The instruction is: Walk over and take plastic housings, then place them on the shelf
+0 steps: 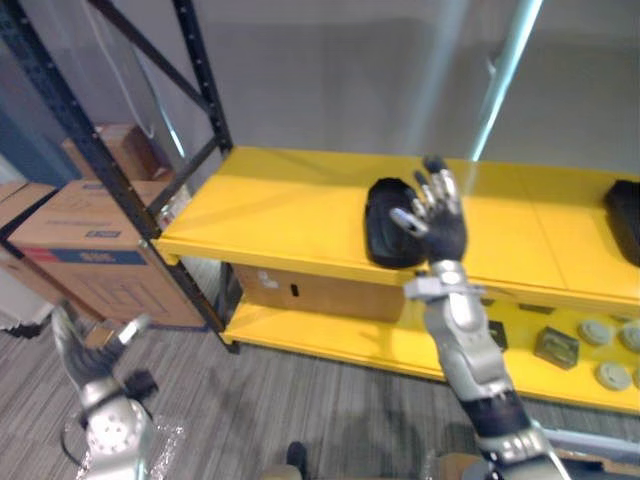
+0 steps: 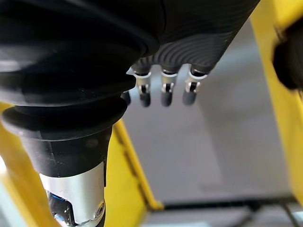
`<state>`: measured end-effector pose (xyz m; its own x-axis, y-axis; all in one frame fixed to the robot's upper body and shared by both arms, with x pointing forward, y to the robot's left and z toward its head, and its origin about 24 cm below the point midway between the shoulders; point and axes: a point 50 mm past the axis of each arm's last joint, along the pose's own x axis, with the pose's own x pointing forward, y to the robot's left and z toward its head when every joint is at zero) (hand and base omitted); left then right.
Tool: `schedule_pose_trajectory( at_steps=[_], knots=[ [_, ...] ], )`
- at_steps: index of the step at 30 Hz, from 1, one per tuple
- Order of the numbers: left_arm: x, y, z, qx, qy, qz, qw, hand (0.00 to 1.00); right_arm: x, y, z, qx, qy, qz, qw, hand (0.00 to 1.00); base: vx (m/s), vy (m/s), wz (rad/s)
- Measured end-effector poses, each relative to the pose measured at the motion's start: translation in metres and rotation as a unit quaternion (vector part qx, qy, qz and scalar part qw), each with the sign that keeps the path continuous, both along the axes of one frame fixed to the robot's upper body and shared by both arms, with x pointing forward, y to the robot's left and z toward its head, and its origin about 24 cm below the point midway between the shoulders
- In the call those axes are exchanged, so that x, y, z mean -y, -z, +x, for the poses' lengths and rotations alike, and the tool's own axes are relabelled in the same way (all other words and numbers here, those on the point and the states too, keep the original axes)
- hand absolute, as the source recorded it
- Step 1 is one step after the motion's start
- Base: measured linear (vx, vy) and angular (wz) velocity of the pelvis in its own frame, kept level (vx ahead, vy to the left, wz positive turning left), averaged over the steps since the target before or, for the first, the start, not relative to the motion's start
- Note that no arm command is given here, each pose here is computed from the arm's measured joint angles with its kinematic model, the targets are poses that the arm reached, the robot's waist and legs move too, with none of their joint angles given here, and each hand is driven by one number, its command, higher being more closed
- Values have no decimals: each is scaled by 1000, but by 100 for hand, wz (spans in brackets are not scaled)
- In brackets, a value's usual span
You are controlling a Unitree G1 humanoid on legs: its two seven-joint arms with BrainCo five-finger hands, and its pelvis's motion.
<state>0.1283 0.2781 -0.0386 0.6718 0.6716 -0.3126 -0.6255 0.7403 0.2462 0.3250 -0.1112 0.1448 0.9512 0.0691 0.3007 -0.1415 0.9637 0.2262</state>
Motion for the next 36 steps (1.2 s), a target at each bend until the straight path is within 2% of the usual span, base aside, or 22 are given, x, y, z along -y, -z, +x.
schedule_pose_trajectory(
  at_steps=[4,6,9,11,15,21,25,27,30,36],
  knots=[
    [26,66,-52,-171,72,-93,978,0,0,-1,27,-44,12,-11,999,0,-18,-6,18],
    [37,90,-82,-243,88,-141,956,0,0,-1,40,-71,21,-6,997,0,0,0,0],
    [51,109,-109,-313,137,-187,921,0,0,-7,54,-84,33,-13,996,0,0,0,0],
    [56,113,-113,-325,145,-207,911,0,-3,-6,57,-95,44,-14,994,0,-9,-24,-3],
    [58,114,-103,-307,148,-224,913,0,-4,14,60,-146,60,-18,987,0,-2,-7,-1],
    [72,118,-98,-288,133,-272,908,0,11,11,72,-177,86,-3,980,0,35,-2,3],
    [78,124,-108,-302,105,-346,882,0,24,-4,79,-172,90,-10,981,0,59,-15,15],
    [80,125,-111,-311,114,-365,870,0,26,-8,82,-175,85,-13,981,0,45,-24,5],
    [83,128,-116,-329,113,-372,861,0,30,-6,83,-184,83,-20,979,0,0,0,0],
    [88,128,-112,-322,123,-370,863,0,51,-13,88,-183,100,-30,977,0,-38,4,2]
  ],
)
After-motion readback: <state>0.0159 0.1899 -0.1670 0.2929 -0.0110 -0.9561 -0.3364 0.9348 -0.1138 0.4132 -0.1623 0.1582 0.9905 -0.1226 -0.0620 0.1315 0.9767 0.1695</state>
